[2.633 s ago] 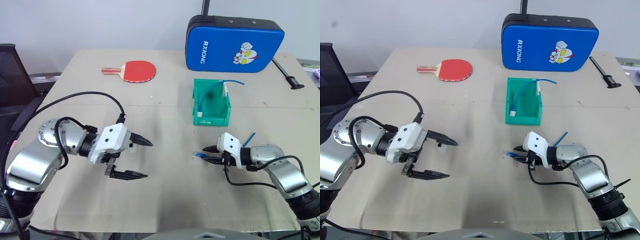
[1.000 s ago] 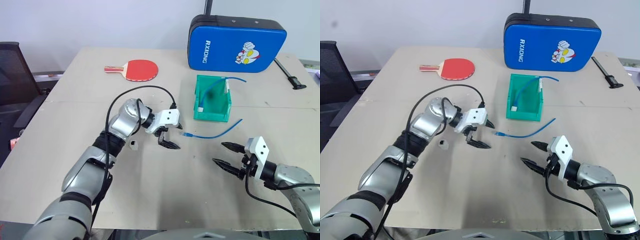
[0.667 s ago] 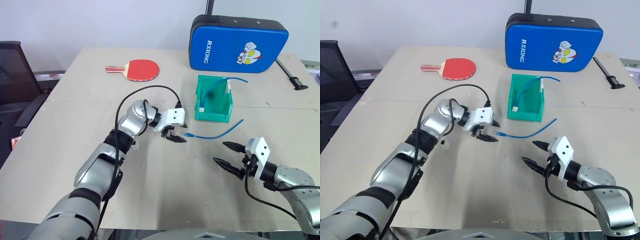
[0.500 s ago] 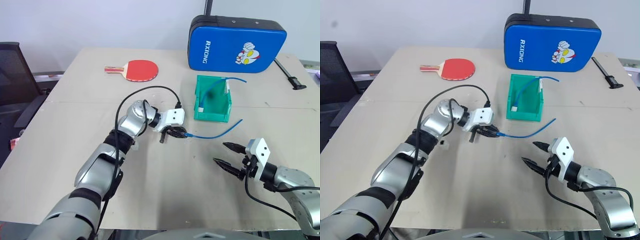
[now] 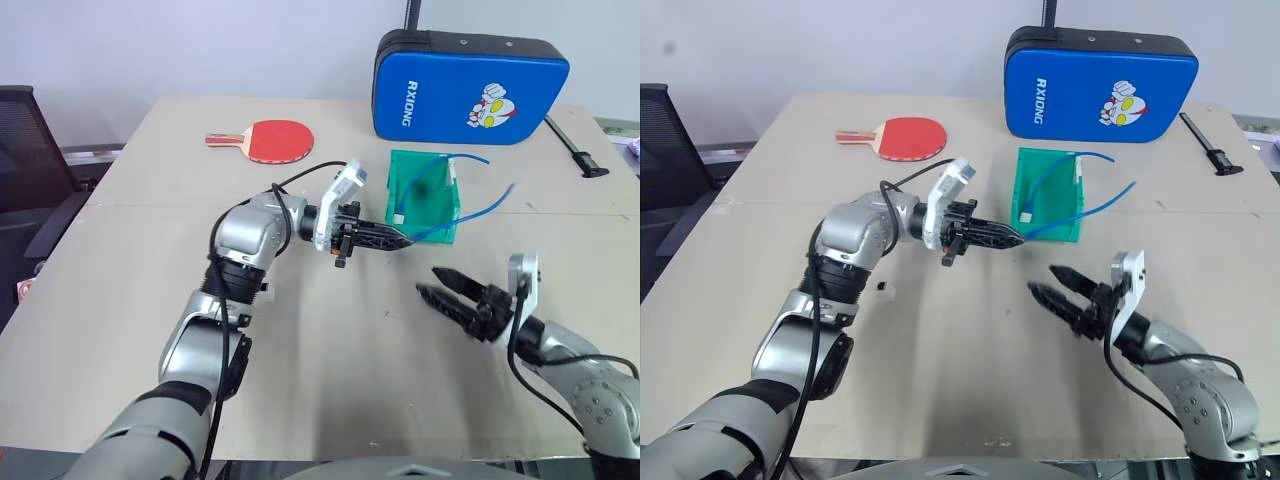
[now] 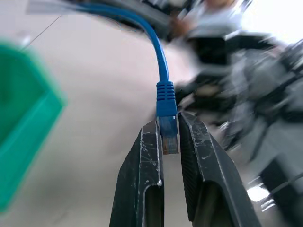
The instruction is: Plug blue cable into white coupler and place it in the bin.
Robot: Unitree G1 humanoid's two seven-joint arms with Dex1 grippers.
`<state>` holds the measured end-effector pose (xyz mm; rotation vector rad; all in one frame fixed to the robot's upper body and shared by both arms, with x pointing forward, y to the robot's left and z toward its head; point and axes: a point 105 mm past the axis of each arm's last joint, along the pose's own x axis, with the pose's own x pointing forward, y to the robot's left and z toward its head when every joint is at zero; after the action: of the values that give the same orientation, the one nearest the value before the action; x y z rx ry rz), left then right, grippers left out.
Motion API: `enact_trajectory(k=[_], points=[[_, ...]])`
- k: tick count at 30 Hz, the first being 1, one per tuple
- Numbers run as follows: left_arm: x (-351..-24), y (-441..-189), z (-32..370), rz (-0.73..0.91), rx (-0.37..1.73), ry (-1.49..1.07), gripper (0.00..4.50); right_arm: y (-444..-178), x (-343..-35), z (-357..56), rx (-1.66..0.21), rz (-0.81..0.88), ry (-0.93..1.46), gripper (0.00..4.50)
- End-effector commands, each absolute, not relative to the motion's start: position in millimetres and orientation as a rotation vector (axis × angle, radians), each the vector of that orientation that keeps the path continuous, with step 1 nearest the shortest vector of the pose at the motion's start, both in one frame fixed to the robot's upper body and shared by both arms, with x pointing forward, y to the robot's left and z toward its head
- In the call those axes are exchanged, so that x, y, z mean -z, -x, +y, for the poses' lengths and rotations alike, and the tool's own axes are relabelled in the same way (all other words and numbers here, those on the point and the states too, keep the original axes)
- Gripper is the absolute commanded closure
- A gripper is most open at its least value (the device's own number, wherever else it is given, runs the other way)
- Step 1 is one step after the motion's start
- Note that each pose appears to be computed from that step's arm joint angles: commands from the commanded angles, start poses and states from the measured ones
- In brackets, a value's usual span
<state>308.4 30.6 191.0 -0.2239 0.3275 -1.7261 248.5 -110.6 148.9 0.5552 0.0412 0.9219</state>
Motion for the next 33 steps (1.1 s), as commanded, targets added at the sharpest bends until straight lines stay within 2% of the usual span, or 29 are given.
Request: enact_trajectory(k=[1, 8, 15, 19, 20, 21, 23, 24, 33], points=[[-212.7, -303.5, 30.6, 0.284, 1.736, 0.339, 4.45, -251.7, -180.1, -107.2, -0.940, -0.067, -0.678, 1.10], [-214.2, -305.3, 31.1, 0.299, 1.701, 0.382, 4.45, -253.8, -204.4, -102.3, -0.972, -0.120, -0.755, 1.10], [-213.3, -303.9, 26.5, 0.298, 1.704, 0.391, 4.45, -256.9, -214.1, -96.7, -0.992, -0.122, -0.733, 1.10], [-214.7, -303.9, 24.5, 0.291, 1.706, 0.397, 4.50, -257.6, -214.2, -93.8, -0.998, -0.114, -0.721, 2.25], [-214.7, -303.8, 24.3, 0.291, 1.706, 0.396, 4.50, -258.4, -214.4, -93.8, -0.994, -0.116, -0.719, 2.85], [-214.7, -303.8, 24.1, 0.291, 1.707, 0.397, 4.50, -259.0, -214.6, -93.8, -0.991, -0.118, -0.718, 3.15], [-214.7, -304.0, 23.8, 0.291, 1.706, 0.399, 4.50, -259.3, -214.8, -93.6, -0.991, -0.118, -0.716, 4.23], [-214.6, -304.2, 23.5, 0.290, 1.705, 0.399, 4.50, -259.2, -214.9, -93.7, -0.992, -0.117, -0.716, 4.44], [-212.7, -301.0, 23.9, 0.251, 1.731, 0.372, 4.50, -256.5, -218.3, -93.5, -1.012, -0.119, -0.746, 4.44]])
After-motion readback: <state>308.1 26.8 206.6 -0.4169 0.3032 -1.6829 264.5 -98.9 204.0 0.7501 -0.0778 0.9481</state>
